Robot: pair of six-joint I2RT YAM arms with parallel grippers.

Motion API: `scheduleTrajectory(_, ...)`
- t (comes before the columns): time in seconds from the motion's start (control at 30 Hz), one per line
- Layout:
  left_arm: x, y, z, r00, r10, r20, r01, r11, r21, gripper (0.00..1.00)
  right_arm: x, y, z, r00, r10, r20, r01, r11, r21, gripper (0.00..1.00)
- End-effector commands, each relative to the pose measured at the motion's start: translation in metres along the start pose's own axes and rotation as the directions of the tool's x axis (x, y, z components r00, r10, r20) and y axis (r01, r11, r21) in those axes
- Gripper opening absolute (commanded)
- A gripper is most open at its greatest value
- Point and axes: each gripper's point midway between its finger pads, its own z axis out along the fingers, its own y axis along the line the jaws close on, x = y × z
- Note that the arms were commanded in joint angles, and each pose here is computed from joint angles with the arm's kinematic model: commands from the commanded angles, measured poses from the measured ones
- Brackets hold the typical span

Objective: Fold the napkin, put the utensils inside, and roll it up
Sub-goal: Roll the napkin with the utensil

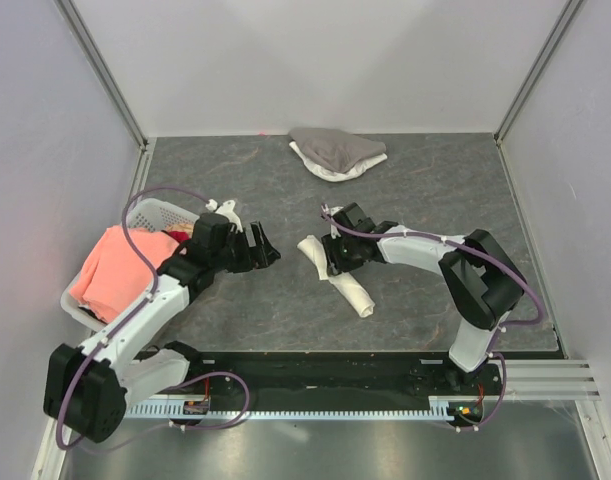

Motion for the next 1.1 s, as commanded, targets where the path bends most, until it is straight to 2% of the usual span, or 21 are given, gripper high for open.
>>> scheduleTrajectory(0.0,-0.032,-0.009,-0.025,0.993,0.046,0.113,-0.046,0.999,-0.01,0.9,0.039,-0.052,0.009,0.991,0.08,-0.107,-0.06,0.981,0.182,0.46)
scheduleTrajectory(0.13,-0.038,-0.013,-0.038,0.987,0.079,0.142,-0.079,0.997,-0.006,0.91,0.028,-0.048,0.007,0.994,0.074,-0.081,-0.06,0.984,0.165,0.5)
scheduleTrajectory(0.23,-0.042,-0.017,-0.047,0.981,0.1,0.165,-0.103,0.995,0.006,0.92,0.009,-0.041,-0.004,0.998,0.064,-0.029,-0.06,0.988,0.14,0.59)
scheduleTrajectory(0.37,-0.052,-0.03,-0.061,0.967,0.147,0.207,-0.16,0.986,0.045,0.94,-0.027,-0.022,-0.034,0.996,0.036,0.085,-0.042,0.997,0.07,0.77)
scheduleTrajectory(0.47,-0.065,-0.05,-0.075,0.935,0.256,0.244,-0.288,0.952,0.104,0.95,-0.056,-0.005,-0.062,0.984,0.019,0.179,-0.02,1.0,0.005,0.87)
scheduleTrajectory(0.53,-0.07,-0.057,-0.084,0.921,0.286,0.264,-0.326,0.938,0.121,0.95,-0.069,0.004,-0.079,0.975,0.035,0.219,-0.023,0.998,-0.055,0.89)
scheduleTrajectory(0.63,-0.084,-0.068,-0.103,0.883,0.334,0.33,-0.389,0.914,0.117,0.96,-0.089,-0.005,-0.111,0.942,0.064,0.329,-0.049,0.997,-0.052,0.95)
scheduleTrajectory(0.67,-0.089,-0.07,-0.11,0.87,0.348,0.349,-0.406,0.908,0.107,0.96,-0.102,-0.007,-0.134,0.908,0.061,0.415,-0.046,0.998,-0.046,0.96)
scheduleTrajectory(0.73,-0.094,-0.074,-0.122,0.847,0.363,0.388,-0.431,0.897,0.101,0.98,-0.101,-0.026,-0.149,0.872,0.058,0.486,-0.084,0.996,0.031,0.98)
scheduleTrajectory(0.83,-0.096,-0.074,-0.131,0.828,0.373,0.42,-0.445,0.892,0.085,0.98,-0.103,-0.046,-0.185,0.778,0.029,0.628,-0.129,0.985,0.115,0.98)
scheduleTrajectory(0.93,-0.098,-0.067,-0.135,0.811,0.381,0.445,-0.444,0.895,0.044,0.98,-0.093,-0.054,-0.211,0.716,0.006,0.698,-0.152,0.977,0.147,0.98)
scheduleTrajectory(1.07,-0.096,-0.059,-0.136,0.801,0.385,0.457,-0.44,0.898,0.013,0.99,-0.075,-0.071,-0.212,0.7,-0.004,0.715,-0.199,0.959,0.2,0.98)
